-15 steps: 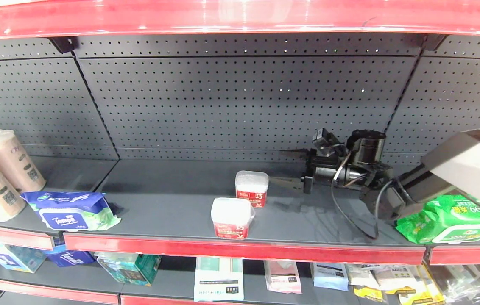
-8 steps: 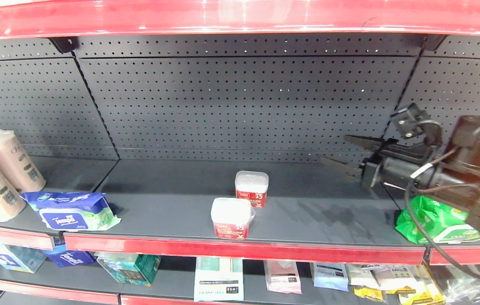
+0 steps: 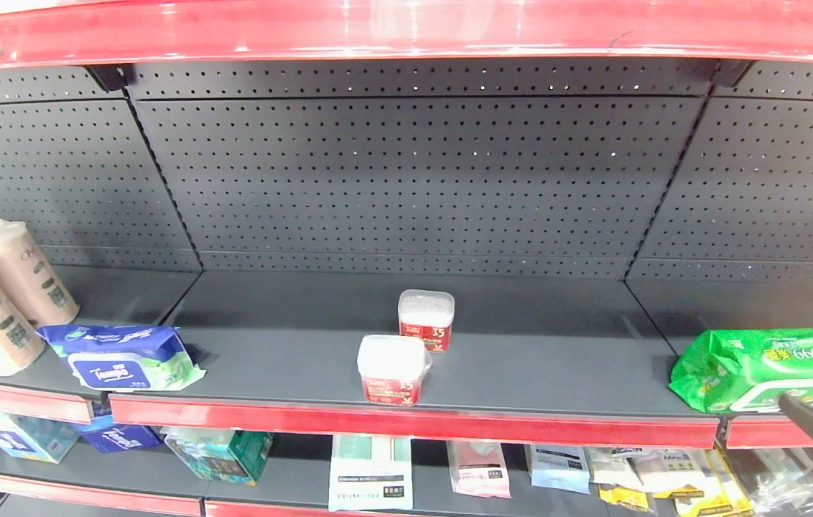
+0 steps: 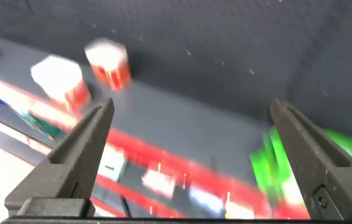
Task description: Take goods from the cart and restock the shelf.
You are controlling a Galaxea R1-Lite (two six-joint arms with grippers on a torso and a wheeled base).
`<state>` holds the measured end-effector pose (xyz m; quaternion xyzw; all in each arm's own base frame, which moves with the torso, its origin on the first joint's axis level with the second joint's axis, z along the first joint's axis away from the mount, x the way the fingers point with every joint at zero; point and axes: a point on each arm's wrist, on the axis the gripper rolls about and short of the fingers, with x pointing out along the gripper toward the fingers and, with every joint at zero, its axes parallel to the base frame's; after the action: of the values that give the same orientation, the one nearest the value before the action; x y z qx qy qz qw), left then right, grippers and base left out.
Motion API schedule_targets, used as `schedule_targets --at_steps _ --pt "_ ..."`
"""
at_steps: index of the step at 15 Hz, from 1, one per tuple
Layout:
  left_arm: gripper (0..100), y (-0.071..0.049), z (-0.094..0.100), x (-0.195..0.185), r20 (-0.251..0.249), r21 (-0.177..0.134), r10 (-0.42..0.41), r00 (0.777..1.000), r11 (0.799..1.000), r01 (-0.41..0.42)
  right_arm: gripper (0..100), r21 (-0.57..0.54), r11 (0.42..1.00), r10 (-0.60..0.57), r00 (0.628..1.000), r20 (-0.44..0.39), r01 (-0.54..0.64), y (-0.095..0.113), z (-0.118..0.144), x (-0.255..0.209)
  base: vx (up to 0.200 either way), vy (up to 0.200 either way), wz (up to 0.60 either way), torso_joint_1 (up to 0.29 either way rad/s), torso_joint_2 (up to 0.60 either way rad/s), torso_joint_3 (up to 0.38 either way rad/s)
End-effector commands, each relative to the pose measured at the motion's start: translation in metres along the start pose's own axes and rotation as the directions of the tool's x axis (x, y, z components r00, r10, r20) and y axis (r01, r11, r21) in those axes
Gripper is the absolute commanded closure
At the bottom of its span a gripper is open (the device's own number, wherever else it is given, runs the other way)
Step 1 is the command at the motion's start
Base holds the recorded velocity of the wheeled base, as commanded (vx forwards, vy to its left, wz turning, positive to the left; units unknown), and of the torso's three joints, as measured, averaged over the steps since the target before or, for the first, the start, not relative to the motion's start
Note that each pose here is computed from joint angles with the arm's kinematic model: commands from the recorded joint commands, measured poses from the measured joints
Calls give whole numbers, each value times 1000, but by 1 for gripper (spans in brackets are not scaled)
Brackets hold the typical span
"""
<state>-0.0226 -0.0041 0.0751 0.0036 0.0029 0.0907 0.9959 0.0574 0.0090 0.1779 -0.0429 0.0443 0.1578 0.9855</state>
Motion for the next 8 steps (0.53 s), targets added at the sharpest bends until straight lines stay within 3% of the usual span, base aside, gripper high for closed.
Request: schedule_targets --at_steps 1,4,6,8 --pt "0 0 0 0 -1 0 1 1000 1000 -1 0 -14 993 -116 990 82 117 29 -75 -80 0 0 0 0 0 0" --pt "0 0 0 0 -1 0 1 1000 1000 -1 0 20 956 -293 955 44 293 25 -102 -73 0 0 0 0 0 0" --pt "0 0 0 0 -1 0 1 1000 1000 -1 0 105 951 -298 952 65 290 25 -101 -73 0 0 0 0 0 0" --pt "0 0 0 0 -1 0 1 1000 1000 -1 0 43 961 -277 959 56 275 25 -109 -69 0 0 0 0 0 0"
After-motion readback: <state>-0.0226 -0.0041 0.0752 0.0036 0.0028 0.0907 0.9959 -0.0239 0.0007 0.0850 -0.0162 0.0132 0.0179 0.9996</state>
